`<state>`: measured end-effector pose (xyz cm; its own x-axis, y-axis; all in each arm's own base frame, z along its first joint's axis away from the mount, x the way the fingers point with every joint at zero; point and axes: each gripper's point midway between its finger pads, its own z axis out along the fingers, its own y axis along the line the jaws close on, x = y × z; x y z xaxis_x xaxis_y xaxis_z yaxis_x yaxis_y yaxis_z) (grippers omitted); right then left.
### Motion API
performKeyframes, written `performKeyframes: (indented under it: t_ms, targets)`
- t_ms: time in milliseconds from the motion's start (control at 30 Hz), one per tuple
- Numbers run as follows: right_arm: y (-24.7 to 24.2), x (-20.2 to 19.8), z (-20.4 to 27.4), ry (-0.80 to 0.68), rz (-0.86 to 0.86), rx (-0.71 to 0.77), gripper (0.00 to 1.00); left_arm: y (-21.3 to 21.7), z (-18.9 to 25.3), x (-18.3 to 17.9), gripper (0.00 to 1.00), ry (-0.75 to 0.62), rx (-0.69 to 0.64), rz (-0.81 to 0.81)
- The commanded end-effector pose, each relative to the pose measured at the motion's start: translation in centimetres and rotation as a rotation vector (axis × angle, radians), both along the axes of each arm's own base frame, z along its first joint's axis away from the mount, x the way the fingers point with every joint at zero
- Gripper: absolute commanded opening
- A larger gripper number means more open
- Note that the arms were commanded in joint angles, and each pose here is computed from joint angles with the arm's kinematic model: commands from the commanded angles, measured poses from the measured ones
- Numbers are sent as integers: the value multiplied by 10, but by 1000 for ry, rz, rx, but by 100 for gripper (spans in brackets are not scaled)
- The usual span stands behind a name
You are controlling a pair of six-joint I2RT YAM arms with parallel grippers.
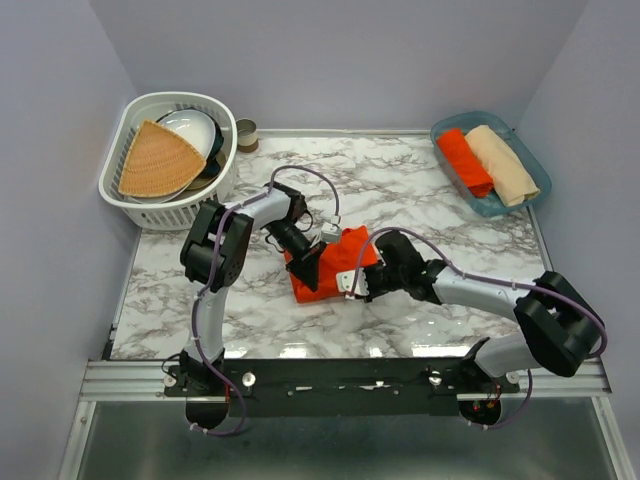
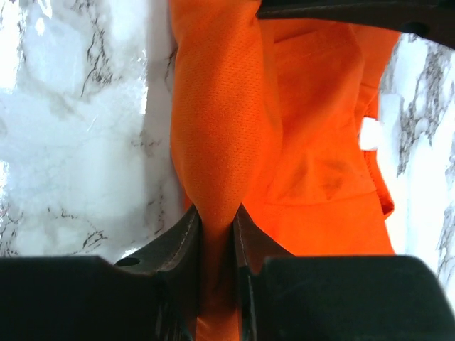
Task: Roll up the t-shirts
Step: Roll the T-shirt to the center of the board.
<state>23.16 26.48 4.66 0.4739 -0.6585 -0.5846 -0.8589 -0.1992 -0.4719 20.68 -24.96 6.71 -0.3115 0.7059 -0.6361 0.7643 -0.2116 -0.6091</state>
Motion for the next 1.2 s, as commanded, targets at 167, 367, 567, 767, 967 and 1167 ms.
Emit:
performKeyframes:
  t_ms: [167, 367, 567, 767, 967, 1167]
  targets:
    - [-21, -38, 28, 405, 62, -99, 25, 27, 35, -17, 0, 254, 104, 157]
    - [-50, -42, 30, 685, 39, -195, 15, 19, 45, -8, 0, 398, 79, 281]
    - [-62, -46, 12, 943, -14, -260, 14, 6, 46, 21, 0, 448, 77, 334]
    - [-56, -30, 9, 1114, -71, -235, 13, 8, 36, 36, 0, 429, 120, 339]
    - [-56, -18, 4, 1189, -60, -283, 13, 20, 21, 45, 0, 431, 159, 356]
    - [-60, -14, -14, 1291, -111, -366, 14, 36, 8, 46, 4, 365, 205, 323]
